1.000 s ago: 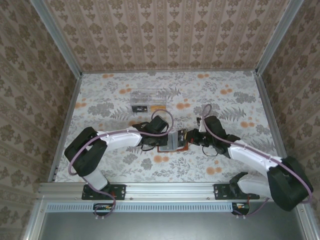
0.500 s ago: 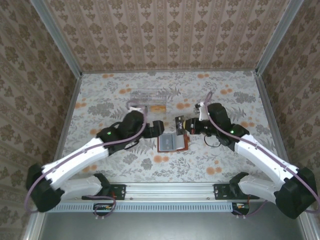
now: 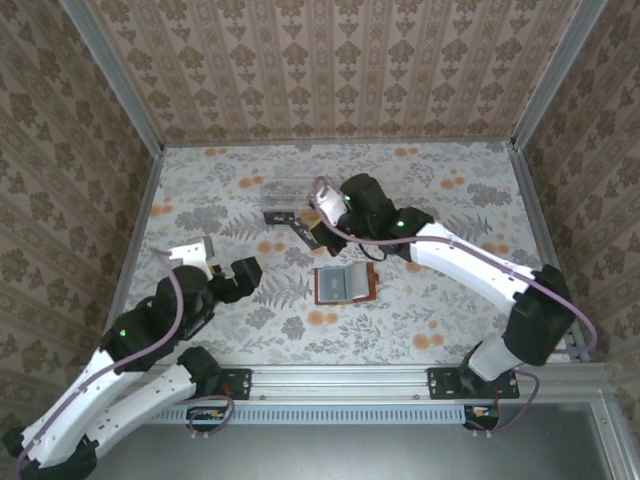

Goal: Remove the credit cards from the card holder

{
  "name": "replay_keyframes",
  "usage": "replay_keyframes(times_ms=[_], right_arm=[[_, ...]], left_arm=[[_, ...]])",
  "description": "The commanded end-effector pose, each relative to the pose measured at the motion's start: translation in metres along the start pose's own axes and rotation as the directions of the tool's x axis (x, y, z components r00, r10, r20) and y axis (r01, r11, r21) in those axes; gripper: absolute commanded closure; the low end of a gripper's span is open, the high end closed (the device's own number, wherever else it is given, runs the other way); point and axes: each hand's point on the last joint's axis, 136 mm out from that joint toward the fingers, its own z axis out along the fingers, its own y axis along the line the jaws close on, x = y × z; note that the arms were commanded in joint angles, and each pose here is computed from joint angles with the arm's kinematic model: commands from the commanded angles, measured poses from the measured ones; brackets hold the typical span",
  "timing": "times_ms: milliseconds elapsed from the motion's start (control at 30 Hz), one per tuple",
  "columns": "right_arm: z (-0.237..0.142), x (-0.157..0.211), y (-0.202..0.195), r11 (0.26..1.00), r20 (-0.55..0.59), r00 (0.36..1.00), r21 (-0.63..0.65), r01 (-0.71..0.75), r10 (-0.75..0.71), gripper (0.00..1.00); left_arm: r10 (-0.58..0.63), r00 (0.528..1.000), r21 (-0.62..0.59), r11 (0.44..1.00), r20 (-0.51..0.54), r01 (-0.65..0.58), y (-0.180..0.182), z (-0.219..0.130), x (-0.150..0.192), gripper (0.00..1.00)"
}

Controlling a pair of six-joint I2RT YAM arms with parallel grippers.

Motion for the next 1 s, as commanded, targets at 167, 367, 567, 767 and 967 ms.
replay_keyframes(times_ms=[167, 367, 567, 767, 967], right_arm=[[0.053, -0.012, -0.037, 0.933, -0.255, 0.905, 0.032, 0.359, -0.339, 1.00], [0.092, -0.005, -0.051, 0.856, -0.324, 0.812, 0.012, 0.516, -0.485, 1.00], [0.125, 0.003, -0.052, 0.761, -0.368, 0.713, 0.020, 0.648, -0.597, 1.00], [0.153, 0.000, -0.061, 0.729, -0.384, 0.683, 0.036, 0.683, -0.621, 1.00], [0.167, -0.005, -0.068, 0.689, -0.384, 0.655, 0.064, 0.722, -0.651, 1.00]], left_arm=[[0.006, 1.000, -0.118, 0.993, 0.020, -0.003, 0.039, -0.020, 0.006, 0.00], [0.028, 0.998, -0.146, 0.989, 0.048, -0.021, 0.049, -0.034, -0.001, 0.00], [0.071, 0.995, -0.169, 0.984, 0.071, -0.058, 0.051, -0.039, -0.009, 0.00], [0.085, 0.995, -0.182, 0.980, 0.048, -0.075, 0.056, -0.039, -0.004, 0.00], [0.091, 0.994, -0.195, 0.978, 0.063, -0.077, 0.057, -0.038, -0.006, 0.00]])
